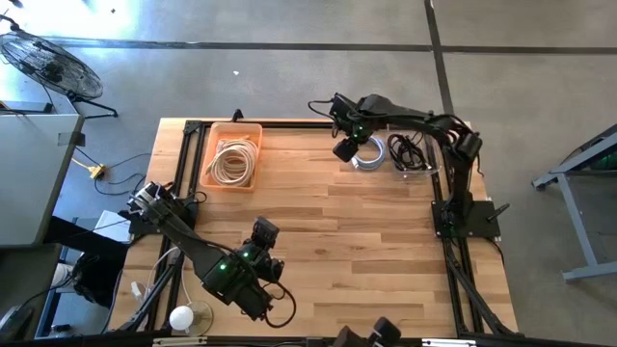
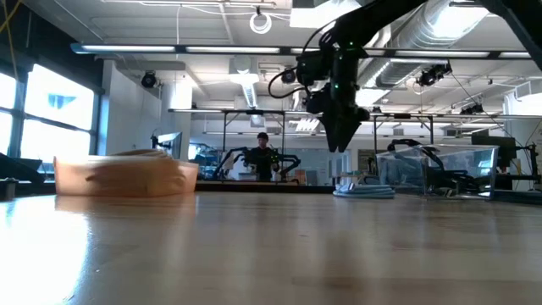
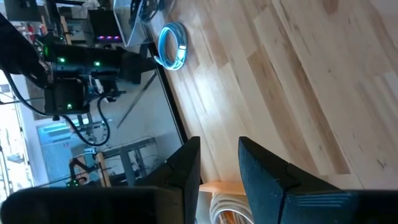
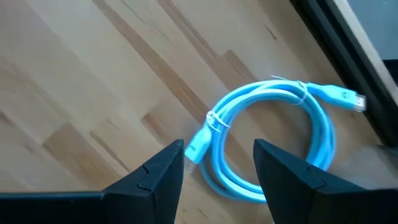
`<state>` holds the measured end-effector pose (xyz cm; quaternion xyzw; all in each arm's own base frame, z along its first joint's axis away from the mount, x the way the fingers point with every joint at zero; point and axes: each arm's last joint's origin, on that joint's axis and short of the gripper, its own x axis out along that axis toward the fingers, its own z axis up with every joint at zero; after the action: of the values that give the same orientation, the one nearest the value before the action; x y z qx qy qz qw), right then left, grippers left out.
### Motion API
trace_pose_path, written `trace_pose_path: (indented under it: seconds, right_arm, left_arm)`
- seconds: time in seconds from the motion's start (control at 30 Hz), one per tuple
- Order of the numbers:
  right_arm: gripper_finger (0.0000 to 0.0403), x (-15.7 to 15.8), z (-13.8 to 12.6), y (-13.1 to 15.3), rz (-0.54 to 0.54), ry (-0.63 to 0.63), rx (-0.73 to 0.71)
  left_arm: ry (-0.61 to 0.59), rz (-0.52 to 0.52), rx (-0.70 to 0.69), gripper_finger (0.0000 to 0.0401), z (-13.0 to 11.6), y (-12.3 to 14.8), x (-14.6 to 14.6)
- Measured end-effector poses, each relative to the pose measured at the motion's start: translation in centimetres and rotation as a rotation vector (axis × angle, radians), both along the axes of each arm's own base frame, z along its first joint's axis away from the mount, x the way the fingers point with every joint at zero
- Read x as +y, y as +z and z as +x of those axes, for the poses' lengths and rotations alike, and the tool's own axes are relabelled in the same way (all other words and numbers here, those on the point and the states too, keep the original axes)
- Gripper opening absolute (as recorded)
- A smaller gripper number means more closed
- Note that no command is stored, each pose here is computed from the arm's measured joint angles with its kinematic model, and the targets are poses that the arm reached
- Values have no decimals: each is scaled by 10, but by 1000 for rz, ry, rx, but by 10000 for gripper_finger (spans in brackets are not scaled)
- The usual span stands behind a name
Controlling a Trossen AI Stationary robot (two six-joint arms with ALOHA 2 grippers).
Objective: Sort HDMI cables
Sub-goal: Put the blue HDMI cable into the orange bin
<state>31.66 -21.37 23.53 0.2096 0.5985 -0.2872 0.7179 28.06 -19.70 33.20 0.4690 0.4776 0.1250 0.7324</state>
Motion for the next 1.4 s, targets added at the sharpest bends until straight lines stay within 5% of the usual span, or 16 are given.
trace_pose_path:
  seconds: [0.37,1.4]
  right_arm:
    - [184,1,5,-7,46,-13,-19]
    - [184,-9,21,-93,104,-74,204]
  left_arm:
    - [17,-26,-10,104,0,0,0]
    - [33,-68,-1,104,-1,-1,-1]
